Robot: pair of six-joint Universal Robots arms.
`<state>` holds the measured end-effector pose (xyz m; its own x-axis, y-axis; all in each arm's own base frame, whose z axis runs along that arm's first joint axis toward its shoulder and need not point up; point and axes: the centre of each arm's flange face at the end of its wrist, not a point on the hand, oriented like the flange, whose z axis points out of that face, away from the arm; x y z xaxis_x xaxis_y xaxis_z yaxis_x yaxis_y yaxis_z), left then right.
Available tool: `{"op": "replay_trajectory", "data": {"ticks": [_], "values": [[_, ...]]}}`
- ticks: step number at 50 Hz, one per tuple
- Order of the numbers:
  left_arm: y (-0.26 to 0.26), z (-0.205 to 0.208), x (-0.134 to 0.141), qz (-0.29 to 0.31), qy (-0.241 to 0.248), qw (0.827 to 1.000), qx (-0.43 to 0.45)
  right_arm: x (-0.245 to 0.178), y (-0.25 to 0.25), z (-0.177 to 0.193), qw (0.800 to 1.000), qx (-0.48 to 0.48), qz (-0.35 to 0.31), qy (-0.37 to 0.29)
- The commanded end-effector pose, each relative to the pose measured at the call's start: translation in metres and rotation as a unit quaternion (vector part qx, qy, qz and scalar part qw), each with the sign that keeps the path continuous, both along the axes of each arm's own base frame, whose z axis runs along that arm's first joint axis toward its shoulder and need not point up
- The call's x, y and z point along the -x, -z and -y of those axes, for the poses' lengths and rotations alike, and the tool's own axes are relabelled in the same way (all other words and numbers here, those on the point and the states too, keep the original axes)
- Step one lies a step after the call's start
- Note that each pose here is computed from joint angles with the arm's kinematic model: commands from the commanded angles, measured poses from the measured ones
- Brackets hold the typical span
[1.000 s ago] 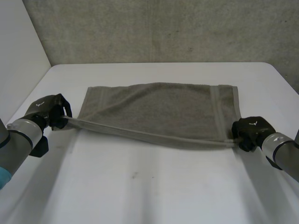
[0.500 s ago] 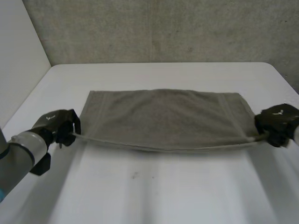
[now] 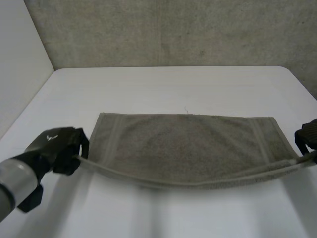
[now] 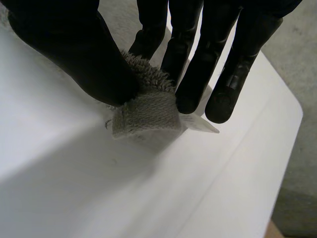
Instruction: Fold the towel.
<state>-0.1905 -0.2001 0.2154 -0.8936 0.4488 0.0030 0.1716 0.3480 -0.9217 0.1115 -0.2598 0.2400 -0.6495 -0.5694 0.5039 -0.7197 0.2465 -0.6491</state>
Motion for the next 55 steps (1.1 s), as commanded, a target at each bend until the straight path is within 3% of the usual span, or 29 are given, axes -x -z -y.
{"op": "replay_trajectory", "data": {"ticks": [1,9,25,31,39,46,55], "values": [[0.013,0.051,0.017,-0.017,0.010,1.000,0.015,0.004,0.033,0.044,0.999,-0.015,0.029,0.040],[0.046,0.126,0.036,-0.021,-0.007,1.000,0.000,-0.018,0.057,0.090,0.998,0.010,0.039,0.058],[0.081,0.207,0.058,-0.007,-0.056,0.997,0.053,-0.052,0.074,0.163,0.986,0.133,0.073,0.065],[0.083,0.216,0.060,-0.009,-0.062,0.996,0.064,-0.069,0.084,0.173,0.984,0.155,0.075,0.048],[0.079,0.218,0.071,-0.038,-0.054,0.994,0.082,-0.077,0.093,0.173,0.984,0.156,0.055,0.072],[0.039,0.211,0.075,-0.077,-0.055,0.989,0.113,-0.074,0.043,0.159,0.973,0.192,0.093,0.091],[0.008,0.188,0.067,-0.084,-0.055,0.988,0.121,-0.068,0.005,0.127,0.966,0.209,0.115,0.095]]}}
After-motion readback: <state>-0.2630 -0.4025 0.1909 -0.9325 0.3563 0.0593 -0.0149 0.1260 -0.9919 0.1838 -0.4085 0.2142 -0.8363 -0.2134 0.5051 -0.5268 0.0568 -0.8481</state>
